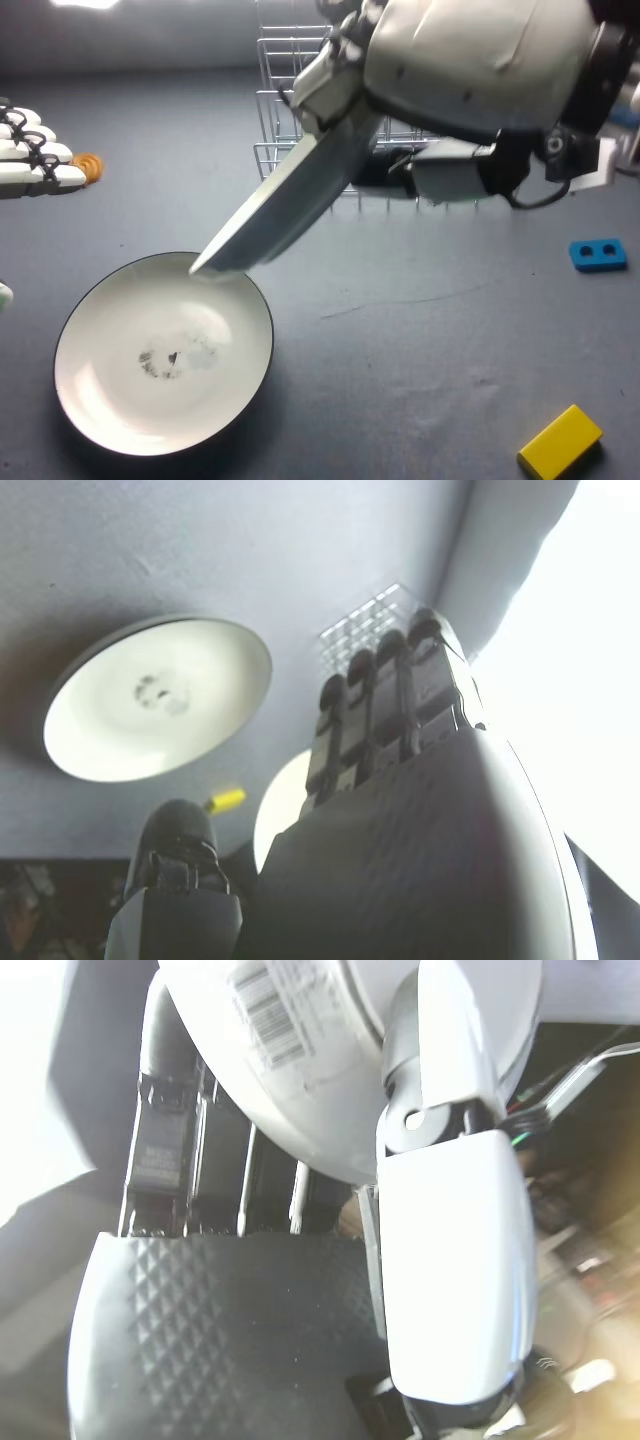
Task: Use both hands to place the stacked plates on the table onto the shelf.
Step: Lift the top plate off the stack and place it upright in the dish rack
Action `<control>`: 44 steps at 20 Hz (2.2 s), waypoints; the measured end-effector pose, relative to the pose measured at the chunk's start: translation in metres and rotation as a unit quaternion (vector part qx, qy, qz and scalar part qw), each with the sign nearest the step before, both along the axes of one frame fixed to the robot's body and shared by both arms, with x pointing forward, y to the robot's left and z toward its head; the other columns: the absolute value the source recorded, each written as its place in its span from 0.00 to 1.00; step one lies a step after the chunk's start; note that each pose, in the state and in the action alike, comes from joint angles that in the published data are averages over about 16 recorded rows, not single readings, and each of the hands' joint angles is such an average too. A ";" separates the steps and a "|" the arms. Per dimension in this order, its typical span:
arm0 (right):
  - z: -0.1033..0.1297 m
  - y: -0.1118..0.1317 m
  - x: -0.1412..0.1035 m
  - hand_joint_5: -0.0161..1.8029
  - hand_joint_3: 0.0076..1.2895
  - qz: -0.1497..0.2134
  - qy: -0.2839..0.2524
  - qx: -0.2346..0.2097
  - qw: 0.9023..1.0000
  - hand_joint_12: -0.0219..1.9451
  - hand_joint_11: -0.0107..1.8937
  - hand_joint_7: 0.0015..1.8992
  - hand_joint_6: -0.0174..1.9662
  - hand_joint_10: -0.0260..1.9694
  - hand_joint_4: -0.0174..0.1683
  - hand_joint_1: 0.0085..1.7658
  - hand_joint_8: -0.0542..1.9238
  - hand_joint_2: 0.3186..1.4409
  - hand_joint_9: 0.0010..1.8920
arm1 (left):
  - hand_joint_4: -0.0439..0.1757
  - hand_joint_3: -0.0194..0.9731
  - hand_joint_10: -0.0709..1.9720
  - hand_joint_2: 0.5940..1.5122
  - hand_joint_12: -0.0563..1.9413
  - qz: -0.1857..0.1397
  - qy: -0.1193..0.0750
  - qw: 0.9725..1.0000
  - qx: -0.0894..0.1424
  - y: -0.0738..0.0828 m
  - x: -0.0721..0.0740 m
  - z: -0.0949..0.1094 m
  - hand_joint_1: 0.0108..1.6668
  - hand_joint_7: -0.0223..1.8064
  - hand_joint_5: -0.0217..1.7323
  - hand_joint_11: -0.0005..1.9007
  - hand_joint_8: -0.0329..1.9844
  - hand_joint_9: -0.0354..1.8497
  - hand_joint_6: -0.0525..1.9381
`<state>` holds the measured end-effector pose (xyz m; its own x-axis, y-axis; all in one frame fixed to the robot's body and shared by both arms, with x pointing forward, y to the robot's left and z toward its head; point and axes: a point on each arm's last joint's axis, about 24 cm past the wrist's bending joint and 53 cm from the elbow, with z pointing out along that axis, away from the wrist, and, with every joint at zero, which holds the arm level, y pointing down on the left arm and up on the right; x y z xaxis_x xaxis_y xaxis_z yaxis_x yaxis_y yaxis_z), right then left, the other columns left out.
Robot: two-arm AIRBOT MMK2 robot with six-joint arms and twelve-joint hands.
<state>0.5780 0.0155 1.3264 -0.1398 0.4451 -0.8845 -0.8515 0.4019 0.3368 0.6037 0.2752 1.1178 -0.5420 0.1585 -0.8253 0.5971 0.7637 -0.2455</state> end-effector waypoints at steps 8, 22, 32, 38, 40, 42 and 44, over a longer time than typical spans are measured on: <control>0.020 -0.035 0.038 0.54 0.00 -0.020 0.101 0.088 0.991 0.68 0.35 0.58 0.51 0.17 0.15 0.68 0.44 0.58 0.61 | 0.21 0.02 0.04 0.65 0.04 -0.085 0.026 0.996 -0.026 -0.028 -0.034 -0.006 0.00 0.05 0.05 0.01 0.02 0.04 0.04; 0.027 -0.087 0.102 0.53 0.00 -0.073 0.197 0.180 0.961 0.68 0.35 0.58 0.50 0.18 0.16 0.69 0.44 0.58 0.60 | 0.21 0.02 0.04 0.65 0.04 -0.210 0.075 0.975 -0.012 -0.051 -0.093 -0.032 0.00 0.04 0.05 0.01 0.02 0.03 0.04; 0.023 -0.101 0.131 0.53 0.00 -0.099 0.210 0.194 0.953 0.70 0.34 0.57 0.51 0.22 0.18 0.69 0.47 0.58 0.58 | 0.21 0.02 0.04 0.65 0.04 -0.230 0.085 0.967 0.062 -0.042 -0.099 -0.073 0.00 0.02 0.03 0.01 0.02 0.03 0.04; 0.014 -0.106 0.144 0.53 0.00 -0.110 0.216 0.193 0.951 0.71 0.32 0.55 0.52 0.25 0.19 0.69 0.48 0.58 0.55 | 0.21 0.02 0.04 0.64 0.03 -0.193 0.084 0.973 0.089 -0.034 -0.085 -0.091 0.00 0.02 0.03 0.01 0.02 0.03 0.04; 0.010 -0.108 0.148 0.53 0.00 -0.114 0.219 0.192 0.950 0.71 0.32 0.55 0.52 0.26 0.19 0.69 0.49 0.58 0.55 | 0.21 0.02 0.04 0.64 0.03 -0.176 0.084 0.976 0.095 -0.030 -0.080 -0.095 0.00 0.02 0.02 0.01 0.02 0.03 0.04; 0.005 -0.110 0.152 0.52 0.00 -0.118 0.223 0.190 0.949 0.71 0.32 0.55 0.52 0.28 0.18 0.69 0.49 0.58 0.55 | 0.21 0.02 0.04 0.64 0.03 -0.160 0.085 0.978 0.098 -0.028 -0.075 -0.098 0.00 0.02 0.03 0.01 0.02 0.03 0.04; 0.000 -0.111 0.155 0.52 0.00 -0.121 0.229 0.190 0.947 0.70 0.32 0.55 0.52 0.28 0.18 0.69 0.48 0.58 0.54 | 0.21 0.02 0.04 0.64 0.03 -0.146 0.086 0.980 0.099 -0.025 -0.071 -0.100 0.00 0.02 0.03 0.01 0.02 0.03 0.04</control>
